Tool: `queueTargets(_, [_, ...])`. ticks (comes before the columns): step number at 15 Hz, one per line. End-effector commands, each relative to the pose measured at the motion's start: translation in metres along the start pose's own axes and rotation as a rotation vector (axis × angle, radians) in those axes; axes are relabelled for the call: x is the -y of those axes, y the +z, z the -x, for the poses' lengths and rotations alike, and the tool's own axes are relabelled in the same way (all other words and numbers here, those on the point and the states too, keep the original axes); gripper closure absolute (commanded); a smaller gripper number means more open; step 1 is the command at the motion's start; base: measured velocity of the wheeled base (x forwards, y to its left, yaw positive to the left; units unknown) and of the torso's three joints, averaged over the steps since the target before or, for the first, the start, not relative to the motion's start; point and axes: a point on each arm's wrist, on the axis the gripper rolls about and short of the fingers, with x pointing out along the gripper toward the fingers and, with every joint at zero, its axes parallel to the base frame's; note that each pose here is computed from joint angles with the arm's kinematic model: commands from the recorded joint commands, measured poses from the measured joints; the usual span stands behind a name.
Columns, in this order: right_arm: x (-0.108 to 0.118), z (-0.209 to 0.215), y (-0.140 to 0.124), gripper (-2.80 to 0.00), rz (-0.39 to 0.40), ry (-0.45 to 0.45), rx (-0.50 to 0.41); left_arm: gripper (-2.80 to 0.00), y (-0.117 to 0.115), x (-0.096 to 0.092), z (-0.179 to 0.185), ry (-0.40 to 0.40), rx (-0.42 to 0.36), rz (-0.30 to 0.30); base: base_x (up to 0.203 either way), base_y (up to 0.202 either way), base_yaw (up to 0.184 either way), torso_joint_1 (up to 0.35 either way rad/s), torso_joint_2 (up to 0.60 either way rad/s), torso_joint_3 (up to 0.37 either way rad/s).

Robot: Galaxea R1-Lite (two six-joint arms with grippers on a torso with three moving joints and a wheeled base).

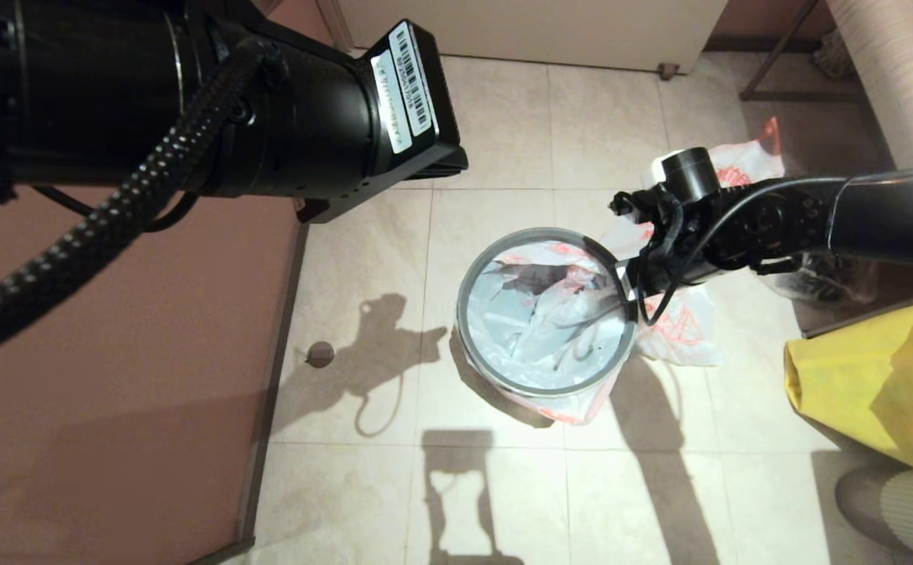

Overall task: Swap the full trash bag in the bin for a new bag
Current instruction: Place the trash can ring on the trash can

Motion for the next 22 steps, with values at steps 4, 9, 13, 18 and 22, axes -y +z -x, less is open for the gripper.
queueTargets(4, [-0.008, -0.03, -0.002, 0.0, 0.008, -0.002, 0.021, 0.0, 0.001, -0.001, -0.002, 0.008, 0.002, 0.004, 0.0, 0.0, 0.0, 0.0, 0.0, 0.0])
queueTargets(9, [-0.002, -0.027, 0.0, 0.0, 0.014, -0.028, 0.026, 0.0, -0.001, 0.0, -0.006, 0.011, -0.007, 0.001, 0.0, 0.0, 0.0, 0.0, 0.0, 0.0])
queueTargets(13, [-0.014, -0.034, -0.005, 0.0, 0.033, -0.011, 0.011, 0.0, 0.0, 0.0, -0.006, 0.007, -0.005, 0.0, 0.0, 0.0, 0.0, 0.0, 0.0, 0.0])
queueTargets(18, [-0.014, -0.03, -0.004, 0.0, 0.033, -0.01, 0.015, 0.0, 0.001, -0.001, -0.008, 0.016, 0.0, -0.003, 0.0, 0.0, 0.0, 0.0, 0.0, 0.0])
queueTargets(22, [-0.013, -0.001, 0.001, 0.0, 0.019, -0.009, 0.029, 0.0, -0.001, 0.0, -0.011, 0.018, -0.01, -0.008, 0.0, 0.0, 0.0, 0.0, 0.0, 0.0])
